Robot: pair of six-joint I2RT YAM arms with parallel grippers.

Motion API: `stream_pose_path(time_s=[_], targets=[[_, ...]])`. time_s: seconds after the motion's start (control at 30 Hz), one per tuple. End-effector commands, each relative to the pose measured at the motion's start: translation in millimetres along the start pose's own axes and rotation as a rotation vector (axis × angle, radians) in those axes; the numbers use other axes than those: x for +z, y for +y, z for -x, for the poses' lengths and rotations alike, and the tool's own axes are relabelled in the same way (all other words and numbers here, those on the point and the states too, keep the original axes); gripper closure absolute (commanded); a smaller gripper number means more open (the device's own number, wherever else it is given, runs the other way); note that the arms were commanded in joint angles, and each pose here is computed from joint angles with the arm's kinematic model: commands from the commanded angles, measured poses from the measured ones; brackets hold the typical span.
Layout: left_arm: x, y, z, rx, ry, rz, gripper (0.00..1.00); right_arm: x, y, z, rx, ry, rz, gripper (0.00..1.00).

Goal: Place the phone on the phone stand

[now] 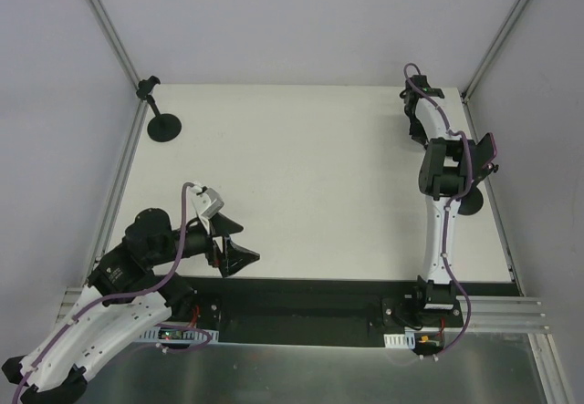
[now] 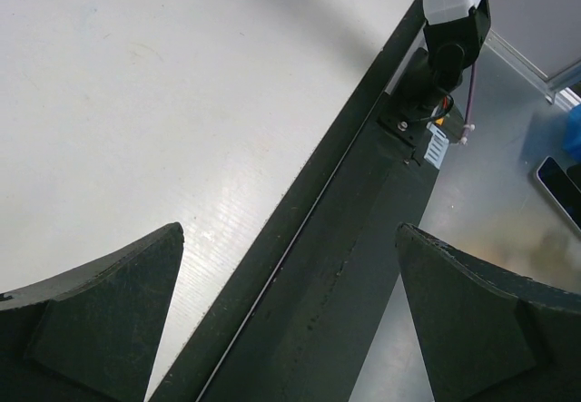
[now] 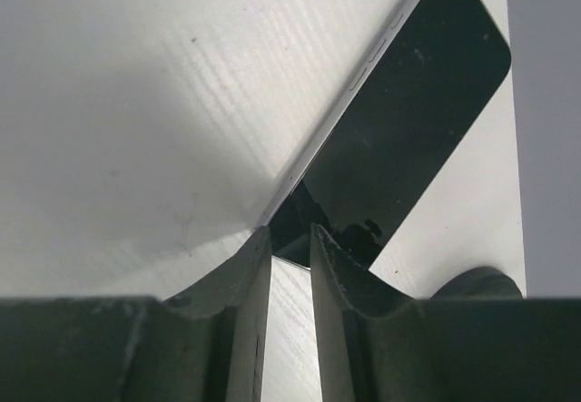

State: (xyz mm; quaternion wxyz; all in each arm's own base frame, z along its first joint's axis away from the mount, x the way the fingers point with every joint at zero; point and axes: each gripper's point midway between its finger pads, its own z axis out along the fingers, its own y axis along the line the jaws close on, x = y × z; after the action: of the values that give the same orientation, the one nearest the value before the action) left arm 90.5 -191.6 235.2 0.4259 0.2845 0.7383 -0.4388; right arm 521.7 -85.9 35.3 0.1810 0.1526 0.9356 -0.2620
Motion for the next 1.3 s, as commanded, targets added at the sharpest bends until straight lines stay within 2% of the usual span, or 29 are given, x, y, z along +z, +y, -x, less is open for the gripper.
stream_pose_path(time_s=[0.0, 0.2, 0.37, 0.47, 0.6, 0.63, 0.73, 0.77, 1.03, 1.13, 1.27], targets=[[0.9, -3.3, 8.4, 0.023, -0.017, -0.022, 0.01, -33.1, 35.0, 13.6, -0.043, -0.103, 0.176, 0.71], [0.1, -4.2, 8.8, 0.025, -0.022, -0.027, 0.01, -68.7, 26.6, 10.9, 0.065, -0.106, 0.243, 0.63], [-2.4, -5.3, 10.7, 0.033, -0.039, -0.027, 0.01, -98.3, 50.4, 8.1, 0.148, -0.098, 0.442, 0.60], [-2.7, -6.1, 11.0, 0.034, -0.039, -0.030, 0.01, -102.9, 38.0, 9.3, 0.226, -0.110, 0.398, 0.57], [-2.5, -7.2, 10.8, 0.036, -0.037, -0.038, 0.01, -93.7, 16.7, 5.8, 0.395, -0.088, 0.332, 0.36], [-2.6, -7.5, 10.7, 0.036, -0.036, -0.039, 0.01, -90.7, 13.0, 5.1, 0.422, -0.089, 0.311, 0.20], [-2.1, -7.9, 10.1, 0.035, -0.034, -0.043, 0.01, -78.6, 5.4, -2.6, 0.513, -0.057, 0.232, 0.01], [-2.1, -8.2, 10.4, 0.035, -0.033, -0.045, 0.01, -73.0, 4.8, -6.0, 0.527, -0.048, 0.206, 0.03], [-2.0, -8.2, 9.8, 0.035, -0.032, -0.046, 0.01, -38.8, 1.9, -22.8, 0.692, 0.009, 0.114, 0.04], [-1.6, -9.6, 9.7, 0.034, -0.028, -0.054, 0.01, -29.5, 10.1, -22.0, 0.784, 0.041, 0.141, 0.04], [-1.5, -9.1, 9.8, 0.033, -0.030, -0.052, 0.01, -19.9, 8.1, -30.8, 0.819, 0.072, 0.090, 0.04]])
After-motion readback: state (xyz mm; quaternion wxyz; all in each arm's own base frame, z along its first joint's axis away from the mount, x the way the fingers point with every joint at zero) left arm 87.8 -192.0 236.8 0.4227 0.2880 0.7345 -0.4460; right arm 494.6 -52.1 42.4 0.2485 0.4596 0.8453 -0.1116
